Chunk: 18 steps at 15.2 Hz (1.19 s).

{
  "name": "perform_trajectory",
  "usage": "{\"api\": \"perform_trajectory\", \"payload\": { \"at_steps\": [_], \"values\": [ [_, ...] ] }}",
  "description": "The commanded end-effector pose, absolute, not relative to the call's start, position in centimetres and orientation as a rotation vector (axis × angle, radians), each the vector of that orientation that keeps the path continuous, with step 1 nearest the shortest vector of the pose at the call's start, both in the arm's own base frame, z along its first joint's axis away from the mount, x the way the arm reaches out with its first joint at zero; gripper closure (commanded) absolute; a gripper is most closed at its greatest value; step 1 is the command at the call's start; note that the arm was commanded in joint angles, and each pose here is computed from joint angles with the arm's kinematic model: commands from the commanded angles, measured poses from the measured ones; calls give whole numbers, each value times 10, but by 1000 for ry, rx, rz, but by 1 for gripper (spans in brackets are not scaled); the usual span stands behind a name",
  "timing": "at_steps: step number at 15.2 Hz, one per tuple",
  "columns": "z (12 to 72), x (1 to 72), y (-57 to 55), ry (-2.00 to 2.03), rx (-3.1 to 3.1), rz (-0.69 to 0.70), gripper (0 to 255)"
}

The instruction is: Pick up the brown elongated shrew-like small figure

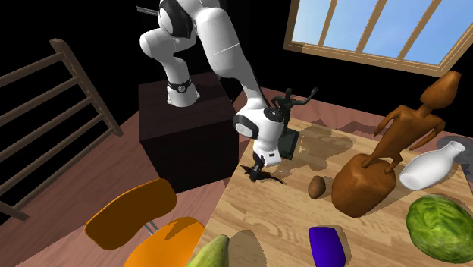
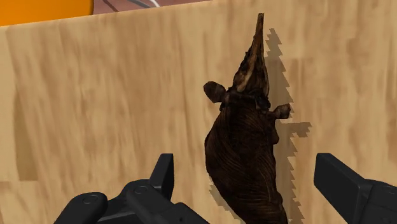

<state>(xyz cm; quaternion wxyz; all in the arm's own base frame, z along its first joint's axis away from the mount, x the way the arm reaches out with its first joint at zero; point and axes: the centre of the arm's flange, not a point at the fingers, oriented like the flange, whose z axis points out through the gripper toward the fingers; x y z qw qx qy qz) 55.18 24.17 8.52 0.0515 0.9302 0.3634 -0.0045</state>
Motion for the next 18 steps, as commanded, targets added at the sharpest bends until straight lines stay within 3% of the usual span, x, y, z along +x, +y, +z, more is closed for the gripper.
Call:
{"api": "perform_trajectory", "payload": {
  "at_steps": [1, 2, 11, 18],
  "values": [
    [81, 553, 242, 1106, 2830, -13, 0],
    [81, 553, 241, 1106, 2830, -13, 255],
    [81, 553, 242, 1106, 2830, -13, 255],
    [118, 553, 242, 1106, 2830, -13, 255]
  ]
}}
